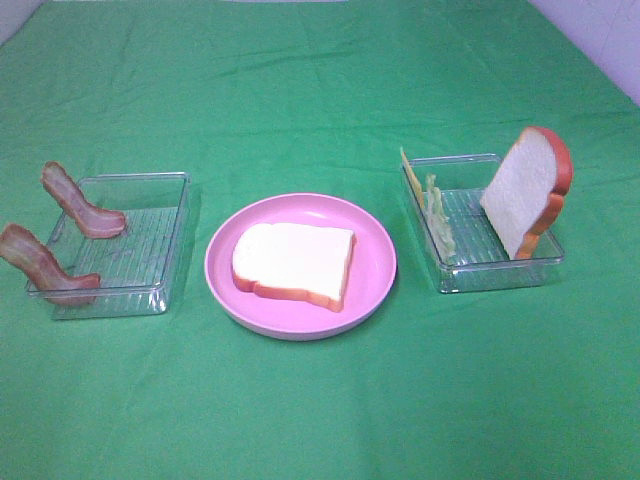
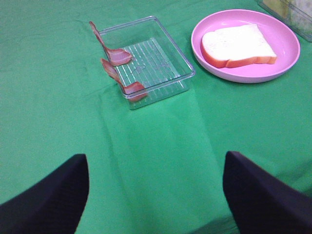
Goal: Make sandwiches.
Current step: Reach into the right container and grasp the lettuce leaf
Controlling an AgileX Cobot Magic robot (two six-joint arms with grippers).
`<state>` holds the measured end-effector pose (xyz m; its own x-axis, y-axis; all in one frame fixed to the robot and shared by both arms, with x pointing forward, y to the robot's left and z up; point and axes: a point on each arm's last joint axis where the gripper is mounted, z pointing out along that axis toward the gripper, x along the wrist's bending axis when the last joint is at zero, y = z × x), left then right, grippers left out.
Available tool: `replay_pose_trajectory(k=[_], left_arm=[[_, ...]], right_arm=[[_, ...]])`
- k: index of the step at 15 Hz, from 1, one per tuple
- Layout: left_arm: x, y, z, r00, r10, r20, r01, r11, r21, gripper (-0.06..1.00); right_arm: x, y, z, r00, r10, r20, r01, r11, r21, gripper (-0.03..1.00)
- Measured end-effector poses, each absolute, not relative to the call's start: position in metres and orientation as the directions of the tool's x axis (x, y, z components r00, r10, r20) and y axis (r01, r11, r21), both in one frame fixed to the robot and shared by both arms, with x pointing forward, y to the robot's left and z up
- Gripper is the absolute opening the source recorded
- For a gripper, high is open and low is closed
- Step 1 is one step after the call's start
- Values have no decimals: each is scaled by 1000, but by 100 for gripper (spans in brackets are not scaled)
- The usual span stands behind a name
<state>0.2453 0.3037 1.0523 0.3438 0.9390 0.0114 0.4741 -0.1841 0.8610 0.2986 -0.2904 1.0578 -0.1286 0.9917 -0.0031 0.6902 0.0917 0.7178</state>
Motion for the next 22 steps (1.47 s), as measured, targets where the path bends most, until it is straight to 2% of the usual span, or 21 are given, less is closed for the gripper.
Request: replay_pose_trajectory(k=[4, 5, 11, 15, 16, 17, 22], left_arm=[[238, 307, 1053, 343, 939, 8, 426, -164, 890, 72], [236, 308, 1053, 343, 939, 8, 417, -160, 894, 72], [236, 308, 1053, 343, 939, 8, 417, -160, 894, 72], [236, 308, 1053, 344, 939, 9, 417, -161, 894, 72], [236, 308, 1053, 344, 939, 9, 417, -161, 894, 72], [236, 308, 1053, 344, 939, 9, 417, -161, 894, 72], [236, 308, 1053, 344, 939, 9, 417, -161, 894, 72]], right_arm=[[369, -290, 1069, -116, 993, 11, 768, 83, 636, 75], [410, -288, 1073, -113, 993, 45, 825, 69, 562, 75], [505, -268, 1069, -120, 962, 247, 951, 40, 307, 74], [541, -219, 1075, -250, 940, 234, 940, 178, 290, 72], [549, -205, 1072, -256, 937, 239, 945, 190, 267, 71], [566, -184, 1063, -244, 937, 250, 960, 198, 199, 65], [606, -168, 1027, -212, 944, 252, 976, 192, 101, 62]])
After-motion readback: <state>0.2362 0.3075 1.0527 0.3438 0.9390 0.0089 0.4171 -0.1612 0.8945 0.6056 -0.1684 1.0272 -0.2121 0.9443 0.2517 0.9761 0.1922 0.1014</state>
